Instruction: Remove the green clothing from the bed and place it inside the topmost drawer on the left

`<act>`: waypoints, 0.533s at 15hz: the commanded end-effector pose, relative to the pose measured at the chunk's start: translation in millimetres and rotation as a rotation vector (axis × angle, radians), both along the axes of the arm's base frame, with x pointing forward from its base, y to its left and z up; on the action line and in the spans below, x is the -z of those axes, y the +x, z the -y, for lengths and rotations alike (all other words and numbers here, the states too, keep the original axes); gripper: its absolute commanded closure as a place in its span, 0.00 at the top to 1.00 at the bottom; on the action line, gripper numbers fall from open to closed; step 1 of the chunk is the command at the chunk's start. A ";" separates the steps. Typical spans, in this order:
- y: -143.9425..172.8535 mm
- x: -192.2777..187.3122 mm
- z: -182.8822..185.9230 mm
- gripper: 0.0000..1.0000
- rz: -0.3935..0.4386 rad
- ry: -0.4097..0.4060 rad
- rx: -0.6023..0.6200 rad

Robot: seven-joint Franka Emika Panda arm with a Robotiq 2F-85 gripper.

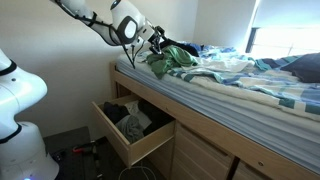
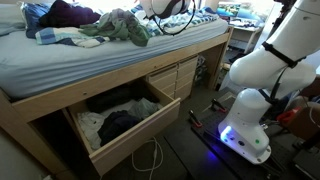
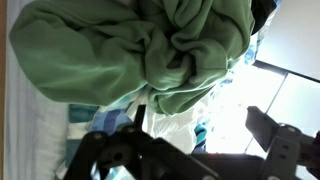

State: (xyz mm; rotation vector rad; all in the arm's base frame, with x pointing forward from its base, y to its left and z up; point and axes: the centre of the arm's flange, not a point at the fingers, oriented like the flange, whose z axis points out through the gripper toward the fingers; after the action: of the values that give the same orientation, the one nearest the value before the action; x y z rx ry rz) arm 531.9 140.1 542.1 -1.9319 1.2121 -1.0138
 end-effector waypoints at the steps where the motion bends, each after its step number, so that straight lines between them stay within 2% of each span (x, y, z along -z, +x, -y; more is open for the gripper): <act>1: 1.1 -2.0 -5.2 1.00 0.003 0.002 0.003; 8: 3.7 1.1 -6.0 1.00 0.001 0.019 0.004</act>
State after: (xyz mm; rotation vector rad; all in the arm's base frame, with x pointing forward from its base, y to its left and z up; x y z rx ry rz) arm 534.3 144.8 542.3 -1.9264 1.2207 -1.0097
